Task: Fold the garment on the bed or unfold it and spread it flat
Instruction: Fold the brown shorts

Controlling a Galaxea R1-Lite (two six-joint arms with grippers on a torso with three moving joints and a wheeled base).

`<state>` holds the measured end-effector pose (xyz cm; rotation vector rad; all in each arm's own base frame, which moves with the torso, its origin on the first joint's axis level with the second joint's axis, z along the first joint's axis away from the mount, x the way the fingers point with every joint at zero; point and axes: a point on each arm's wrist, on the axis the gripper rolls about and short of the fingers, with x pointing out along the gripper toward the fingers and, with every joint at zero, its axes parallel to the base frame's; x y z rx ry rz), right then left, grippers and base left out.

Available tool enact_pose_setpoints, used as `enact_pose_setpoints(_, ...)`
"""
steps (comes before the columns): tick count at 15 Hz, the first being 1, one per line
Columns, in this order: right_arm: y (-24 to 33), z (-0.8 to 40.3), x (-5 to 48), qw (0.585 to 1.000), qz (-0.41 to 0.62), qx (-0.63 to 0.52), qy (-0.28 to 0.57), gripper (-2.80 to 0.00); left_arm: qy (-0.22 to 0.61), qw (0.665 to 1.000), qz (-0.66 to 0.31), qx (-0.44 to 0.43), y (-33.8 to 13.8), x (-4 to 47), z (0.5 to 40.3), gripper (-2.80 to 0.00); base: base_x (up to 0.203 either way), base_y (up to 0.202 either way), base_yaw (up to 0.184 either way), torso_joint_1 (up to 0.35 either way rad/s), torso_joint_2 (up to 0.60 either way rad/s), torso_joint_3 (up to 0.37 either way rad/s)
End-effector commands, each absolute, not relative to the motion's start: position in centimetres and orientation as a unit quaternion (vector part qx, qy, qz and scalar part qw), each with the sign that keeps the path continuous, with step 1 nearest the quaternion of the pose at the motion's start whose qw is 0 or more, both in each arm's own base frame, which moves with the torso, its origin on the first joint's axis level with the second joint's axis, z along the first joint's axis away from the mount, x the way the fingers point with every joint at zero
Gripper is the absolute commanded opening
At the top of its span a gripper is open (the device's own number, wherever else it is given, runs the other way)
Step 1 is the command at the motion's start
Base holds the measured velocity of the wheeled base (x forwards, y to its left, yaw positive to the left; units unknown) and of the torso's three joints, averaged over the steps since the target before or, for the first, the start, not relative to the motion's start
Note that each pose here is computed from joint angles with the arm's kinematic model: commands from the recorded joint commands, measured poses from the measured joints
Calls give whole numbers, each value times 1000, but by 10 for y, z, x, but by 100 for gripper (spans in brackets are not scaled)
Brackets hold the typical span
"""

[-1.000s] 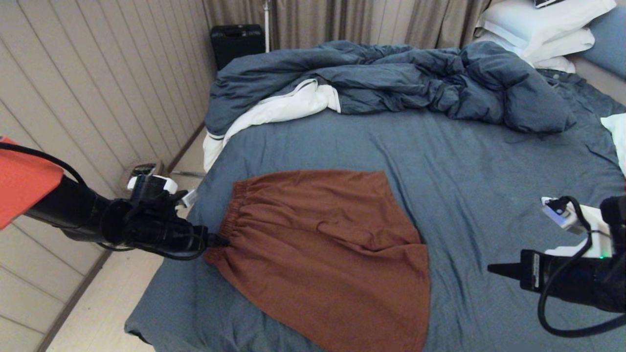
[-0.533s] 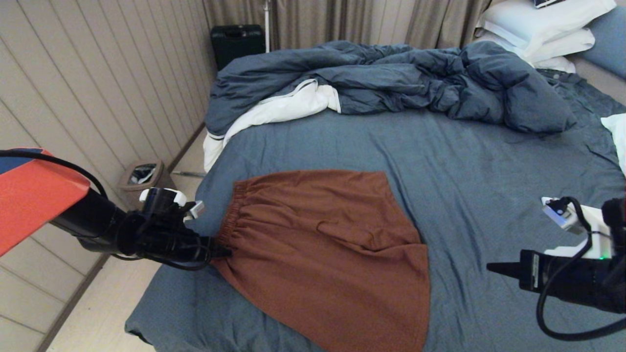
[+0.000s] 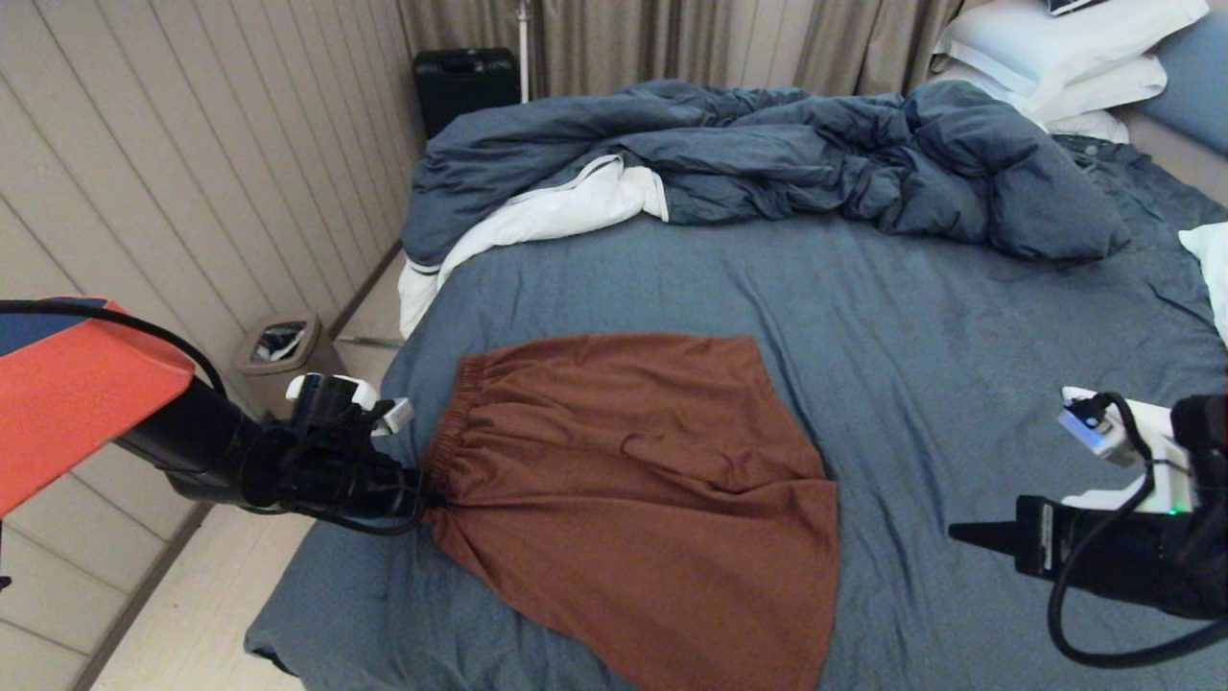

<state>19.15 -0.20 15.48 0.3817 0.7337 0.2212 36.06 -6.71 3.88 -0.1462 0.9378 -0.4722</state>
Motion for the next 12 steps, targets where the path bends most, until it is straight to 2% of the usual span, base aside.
enact_pose_setpoints(1, -2, 157, 187, 905, 104, 192, 364, -280, 438, 867, -226, -70, -67, 361, 42, -280, 0, 0, 0, 0, 0, 0)
enact_pose_setpoints(2, -2, 158, 185, 901, 100, 197, 374, -280, 439, 867, -226, -71, -66, 359, 41, -280, 0, 0, 0, 0, 0, 0)
enact_pose_setpoints(6, 1, 149, 163, 832, 85, 214, 504, -280, 422, 875, -227, -72, -66, 355, 39, -280, 0, 0, 0, 0, 0, 0)
enact_pose_setpoints(12, 17, 109, 146, 800, 188, 114, 558, -280, 412, 877, -231, -83, -71, 349, 40, -280, 0, 0, 0, 0, 0, 0)
